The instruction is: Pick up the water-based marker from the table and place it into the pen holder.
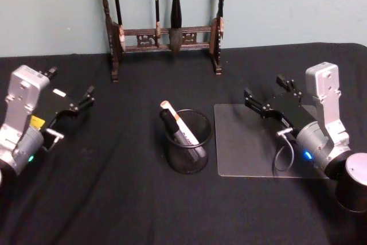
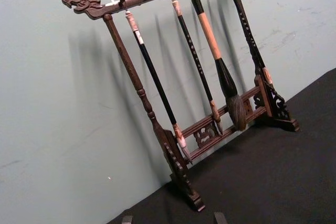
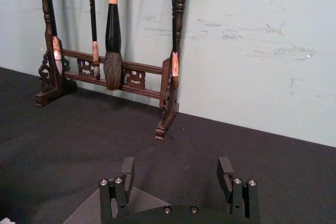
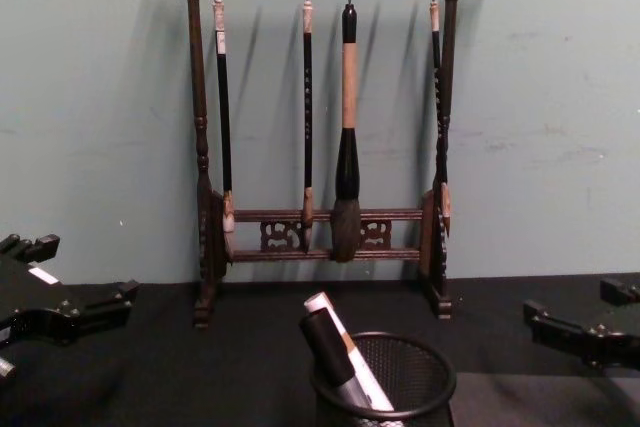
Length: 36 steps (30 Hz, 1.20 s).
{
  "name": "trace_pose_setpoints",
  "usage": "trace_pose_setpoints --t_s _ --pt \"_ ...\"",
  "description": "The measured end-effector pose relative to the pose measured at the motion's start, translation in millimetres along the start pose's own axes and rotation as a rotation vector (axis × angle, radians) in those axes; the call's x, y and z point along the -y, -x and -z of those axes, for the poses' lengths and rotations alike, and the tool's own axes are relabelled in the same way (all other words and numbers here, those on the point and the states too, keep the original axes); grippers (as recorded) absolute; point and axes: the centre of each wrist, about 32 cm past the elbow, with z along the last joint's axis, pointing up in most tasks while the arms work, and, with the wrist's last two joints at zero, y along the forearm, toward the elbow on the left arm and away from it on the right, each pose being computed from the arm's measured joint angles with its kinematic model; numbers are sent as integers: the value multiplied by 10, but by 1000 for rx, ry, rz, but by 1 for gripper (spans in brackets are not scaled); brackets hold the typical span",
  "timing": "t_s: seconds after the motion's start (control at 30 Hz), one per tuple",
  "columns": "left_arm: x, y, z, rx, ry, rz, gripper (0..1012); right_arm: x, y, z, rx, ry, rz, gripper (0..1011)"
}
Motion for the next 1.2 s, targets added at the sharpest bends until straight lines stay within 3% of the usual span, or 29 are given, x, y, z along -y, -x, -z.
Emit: trace_pose_setpoints --t_s 1.2 --pt "0 0 0 0 0 0 1001 0 -1 -4 -1 -1 0 1003"
